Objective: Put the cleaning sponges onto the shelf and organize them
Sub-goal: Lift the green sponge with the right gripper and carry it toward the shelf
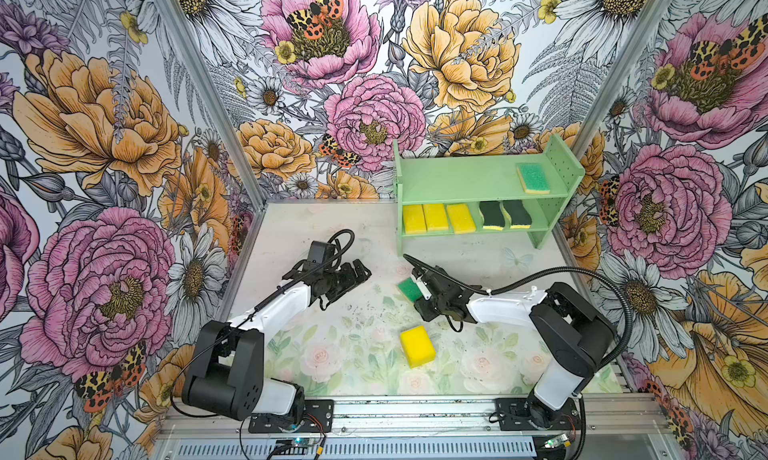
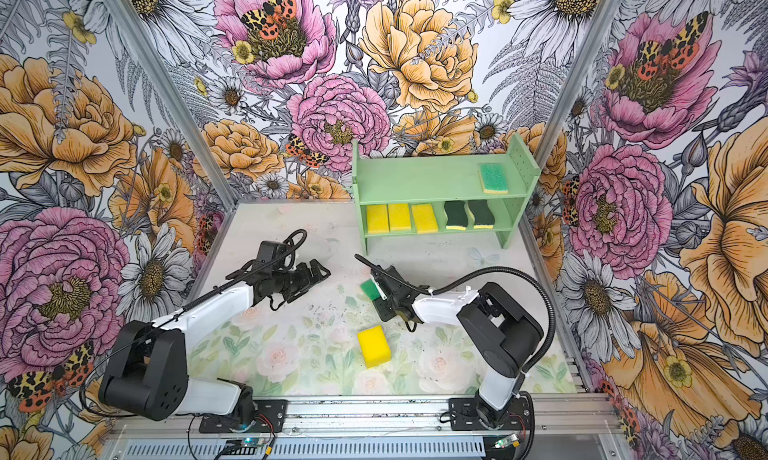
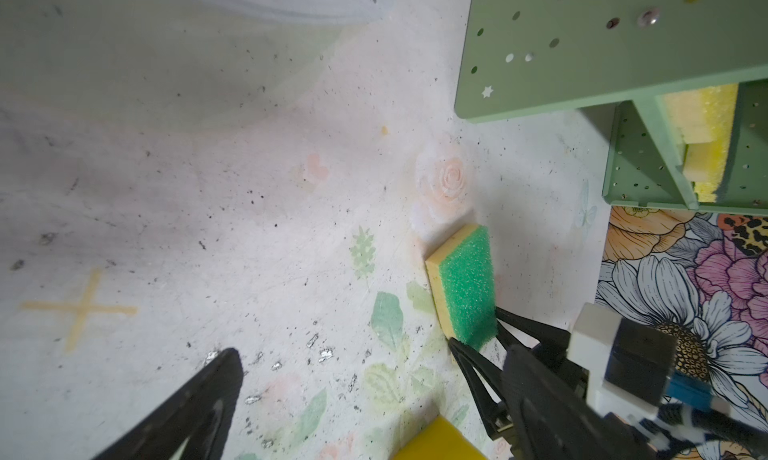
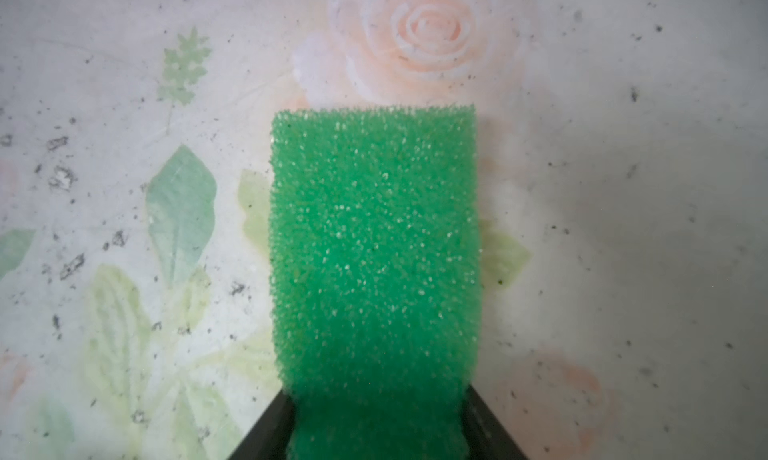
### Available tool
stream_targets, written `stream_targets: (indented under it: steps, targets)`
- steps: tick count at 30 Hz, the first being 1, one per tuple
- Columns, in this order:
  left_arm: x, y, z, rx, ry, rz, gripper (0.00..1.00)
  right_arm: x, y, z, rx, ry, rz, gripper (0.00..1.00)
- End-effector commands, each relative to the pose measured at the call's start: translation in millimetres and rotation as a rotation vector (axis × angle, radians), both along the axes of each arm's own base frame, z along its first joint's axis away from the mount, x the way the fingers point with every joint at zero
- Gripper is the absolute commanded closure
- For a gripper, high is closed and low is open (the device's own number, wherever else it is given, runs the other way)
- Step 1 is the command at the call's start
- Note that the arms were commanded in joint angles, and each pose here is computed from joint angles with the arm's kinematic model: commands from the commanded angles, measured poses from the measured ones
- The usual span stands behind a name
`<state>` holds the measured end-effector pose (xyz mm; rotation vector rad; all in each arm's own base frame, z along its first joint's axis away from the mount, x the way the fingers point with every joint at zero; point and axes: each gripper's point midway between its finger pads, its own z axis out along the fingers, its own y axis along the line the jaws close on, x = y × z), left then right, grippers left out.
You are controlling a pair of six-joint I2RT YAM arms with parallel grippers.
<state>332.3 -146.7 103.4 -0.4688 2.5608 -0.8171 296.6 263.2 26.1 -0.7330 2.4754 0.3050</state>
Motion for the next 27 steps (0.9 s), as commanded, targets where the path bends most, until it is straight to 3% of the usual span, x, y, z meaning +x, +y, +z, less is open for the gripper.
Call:
stream_targets:
  steps: [1,14,27]
  targets:
    - [0.5,-0.3,6.9,-0.019,-0.029,-0.007,0.01,-0.8,-1.1,25.1,0.053,-0.017,0.0,0.55]
    - [0.7,-0.3,9.6,-0.022,-0.036,-0.009,0.01,-0.6,-22.4,102.4,0.111,-0.007,-0.01,0.6]
    - [3.7,0.1,14.7,-0.026,-0.051,-0.016,0.01,4.2,-67.9,230.8,0.076,-0.115,-0.045,0.63]
